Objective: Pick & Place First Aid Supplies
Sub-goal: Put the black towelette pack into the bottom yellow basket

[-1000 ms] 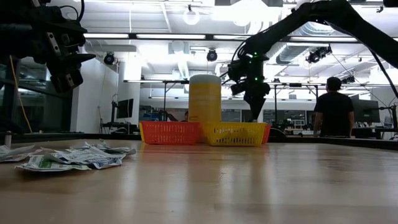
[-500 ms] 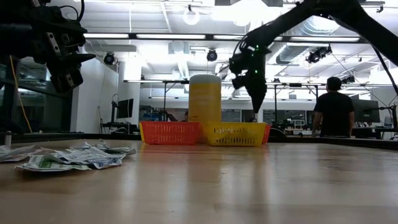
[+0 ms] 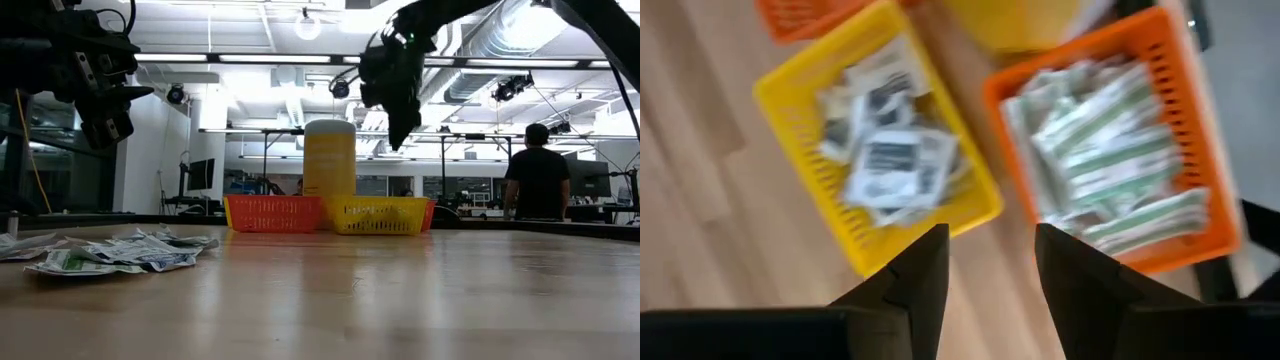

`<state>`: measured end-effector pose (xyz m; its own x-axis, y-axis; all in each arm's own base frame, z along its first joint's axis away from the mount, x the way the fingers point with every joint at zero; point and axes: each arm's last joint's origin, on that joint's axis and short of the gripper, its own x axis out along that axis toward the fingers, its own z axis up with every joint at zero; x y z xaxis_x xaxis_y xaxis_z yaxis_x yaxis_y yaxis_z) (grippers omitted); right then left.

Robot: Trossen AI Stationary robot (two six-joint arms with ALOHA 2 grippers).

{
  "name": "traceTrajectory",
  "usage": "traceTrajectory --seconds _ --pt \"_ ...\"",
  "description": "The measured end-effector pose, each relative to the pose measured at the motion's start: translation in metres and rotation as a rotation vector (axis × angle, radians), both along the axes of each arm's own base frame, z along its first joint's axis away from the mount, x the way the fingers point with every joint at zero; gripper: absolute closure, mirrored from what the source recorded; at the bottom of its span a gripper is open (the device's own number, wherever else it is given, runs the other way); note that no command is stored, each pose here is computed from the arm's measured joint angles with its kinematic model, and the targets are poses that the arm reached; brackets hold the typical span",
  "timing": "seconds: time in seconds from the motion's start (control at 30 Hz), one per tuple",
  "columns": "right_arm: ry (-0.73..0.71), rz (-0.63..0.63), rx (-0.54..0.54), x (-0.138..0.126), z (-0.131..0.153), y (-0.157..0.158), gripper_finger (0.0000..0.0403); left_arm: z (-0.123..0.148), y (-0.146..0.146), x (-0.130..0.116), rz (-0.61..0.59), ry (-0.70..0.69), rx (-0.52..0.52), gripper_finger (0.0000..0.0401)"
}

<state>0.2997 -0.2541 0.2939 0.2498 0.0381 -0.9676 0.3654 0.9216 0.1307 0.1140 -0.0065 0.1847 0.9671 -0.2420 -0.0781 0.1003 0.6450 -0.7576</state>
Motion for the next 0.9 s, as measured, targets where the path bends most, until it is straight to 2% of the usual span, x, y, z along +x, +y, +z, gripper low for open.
traceTrajectory --seconds 0.33,0.73,0.9 --pt "0.077 0.025 0.073 0.013 0.018 0.058 0.0258 0.0 0.0 0.0 0.0 0.0 0.0 0.021" --pt "0.068 0.144 0.042 0.055 0.023 0.152 0.0258 0.0 0.0 0.0 0.003 -0.003 -0.002 0.021" --pt "-0.013 0.168 0.0 0.075 0.025 0.192 0.0258 0.002 0.004 0.001 0.146 -0.022 0.011 0.021"
